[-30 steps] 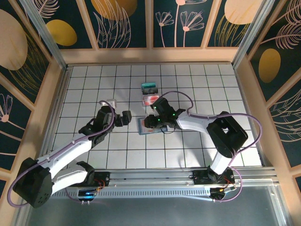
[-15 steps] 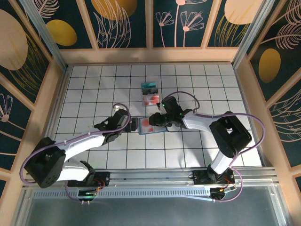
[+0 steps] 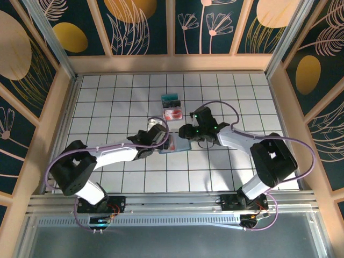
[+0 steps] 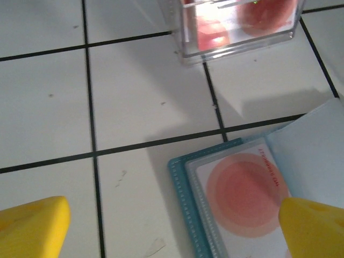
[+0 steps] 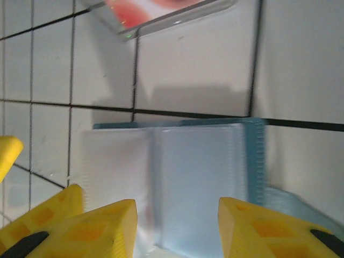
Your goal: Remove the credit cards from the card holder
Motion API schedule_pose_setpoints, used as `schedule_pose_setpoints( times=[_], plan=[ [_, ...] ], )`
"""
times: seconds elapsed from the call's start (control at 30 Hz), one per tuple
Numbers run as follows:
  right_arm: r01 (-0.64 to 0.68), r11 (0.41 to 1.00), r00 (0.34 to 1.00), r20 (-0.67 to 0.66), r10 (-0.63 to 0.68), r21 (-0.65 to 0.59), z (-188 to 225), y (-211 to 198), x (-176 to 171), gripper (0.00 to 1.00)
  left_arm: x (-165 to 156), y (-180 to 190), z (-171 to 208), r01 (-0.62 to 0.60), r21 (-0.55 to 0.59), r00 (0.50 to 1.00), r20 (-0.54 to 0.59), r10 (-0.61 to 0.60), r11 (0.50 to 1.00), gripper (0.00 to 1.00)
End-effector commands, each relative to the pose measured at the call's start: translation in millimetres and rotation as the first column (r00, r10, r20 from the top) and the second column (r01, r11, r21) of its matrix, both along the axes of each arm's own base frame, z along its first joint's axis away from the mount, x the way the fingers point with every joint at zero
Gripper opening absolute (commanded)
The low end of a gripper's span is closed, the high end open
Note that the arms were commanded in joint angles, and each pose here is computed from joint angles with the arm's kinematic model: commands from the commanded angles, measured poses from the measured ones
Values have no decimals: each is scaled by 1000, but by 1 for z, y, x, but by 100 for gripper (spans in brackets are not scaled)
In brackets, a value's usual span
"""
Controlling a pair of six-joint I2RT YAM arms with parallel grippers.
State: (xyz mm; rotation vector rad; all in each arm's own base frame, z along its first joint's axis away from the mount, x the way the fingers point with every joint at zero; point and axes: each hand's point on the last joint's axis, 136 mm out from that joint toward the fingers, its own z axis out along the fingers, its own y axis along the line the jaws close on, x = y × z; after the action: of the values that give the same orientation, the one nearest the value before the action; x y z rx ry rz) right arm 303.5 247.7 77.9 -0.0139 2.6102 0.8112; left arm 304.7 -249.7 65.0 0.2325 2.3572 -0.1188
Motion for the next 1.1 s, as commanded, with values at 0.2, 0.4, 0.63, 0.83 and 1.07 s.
schedule_pose_setpoints(
  times=[0.2, 0.4, 0.63, 0.83, 1.07],
  plan=[
    [266, 956, 958, 143, -248, -123, 42, -75, 12, 50, 17, -48, -11, 60, 64, 997, 42, -63, 996, 99],
    [331, 936, 930, 208, -303, -117, 65, -90, 12, 64, 24, -62, -26, 50, 99, 998, 20, -52, 994, 99],
    [345, 929, 922, 235, -309, -135, 74, -94, 17, 70, 24, -59, -40, 12, 213, 1000, -9, -10, 977, 99],
    [374, 912, 910, 258, -325, -169, 82, -103, 18, 70, 24, -71, 43, -11, -75, 995, 100, 18, 997, 99],
    [353, 929, 918, 230, -322, -111, 86, -91, 17, 67, 11, -14, 82, -142, -168, 972, 161, 169, 976, 99]
  ],
)
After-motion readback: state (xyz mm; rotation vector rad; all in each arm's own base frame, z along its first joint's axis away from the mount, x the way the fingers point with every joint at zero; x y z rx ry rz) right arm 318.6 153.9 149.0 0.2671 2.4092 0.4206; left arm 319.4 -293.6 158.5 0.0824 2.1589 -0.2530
